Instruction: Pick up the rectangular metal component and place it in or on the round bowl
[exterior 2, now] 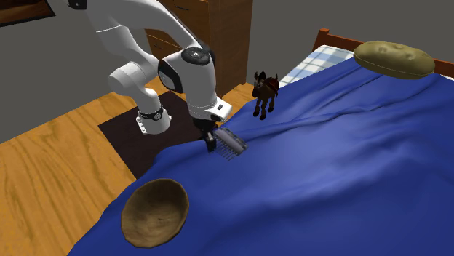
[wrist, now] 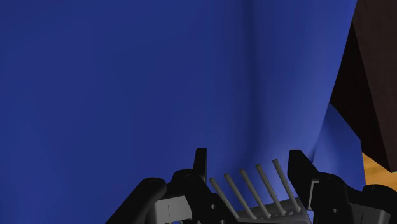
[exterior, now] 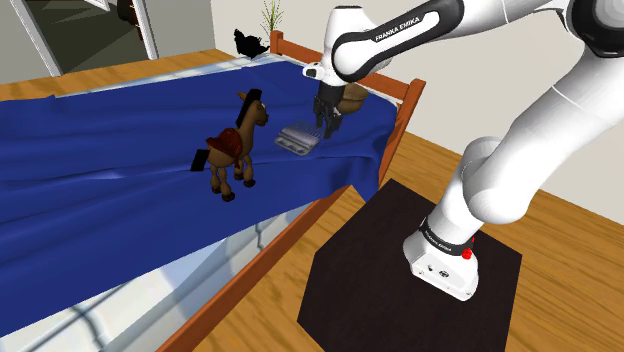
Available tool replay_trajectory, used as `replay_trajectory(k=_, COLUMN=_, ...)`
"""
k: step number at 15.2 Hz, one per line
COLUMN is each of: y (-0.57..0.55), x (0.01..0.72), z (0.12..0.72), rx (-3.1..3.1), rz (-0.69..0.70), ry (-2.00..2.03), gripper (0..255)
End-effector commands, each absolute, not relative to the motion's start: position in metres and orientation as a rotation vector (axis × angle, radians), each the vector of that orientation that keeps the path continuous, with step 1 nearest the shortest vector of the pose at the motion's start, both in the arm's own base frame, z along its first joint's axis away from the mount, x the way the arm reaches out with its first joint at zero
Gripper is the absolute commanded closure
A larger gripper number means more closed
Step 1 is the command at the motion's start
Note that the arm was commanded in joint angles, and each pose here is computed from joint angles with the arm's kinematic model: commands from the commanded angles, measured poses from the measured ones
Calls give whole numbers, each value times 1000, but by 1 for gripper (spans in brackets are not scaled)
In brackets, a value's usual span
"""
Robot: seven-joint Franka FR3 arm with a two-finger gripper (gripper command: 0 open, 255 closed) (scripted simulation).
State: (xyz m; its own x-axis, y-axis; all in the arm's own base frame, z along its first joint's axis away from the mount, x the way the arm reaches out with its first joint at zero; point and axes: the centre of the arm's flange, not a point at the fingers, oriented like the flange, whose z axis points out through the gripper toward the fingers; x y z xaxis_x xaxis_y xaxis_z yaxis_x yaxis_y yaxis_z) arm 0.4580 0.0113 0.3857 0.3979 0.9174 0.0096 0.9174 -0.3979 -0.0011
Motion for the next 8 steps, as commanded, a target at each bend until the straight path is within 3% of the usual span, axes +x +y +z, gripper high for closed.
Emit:
replay_trajectory(k=1, y=10, x=458, z=397, rx=-2621, rz=-11, ry=-1720, gripper=255)
replay_trajectory(k=8, y=10, x=458, z=434, rx=-2621, rz=-11, ry=-1720, gripper=255)
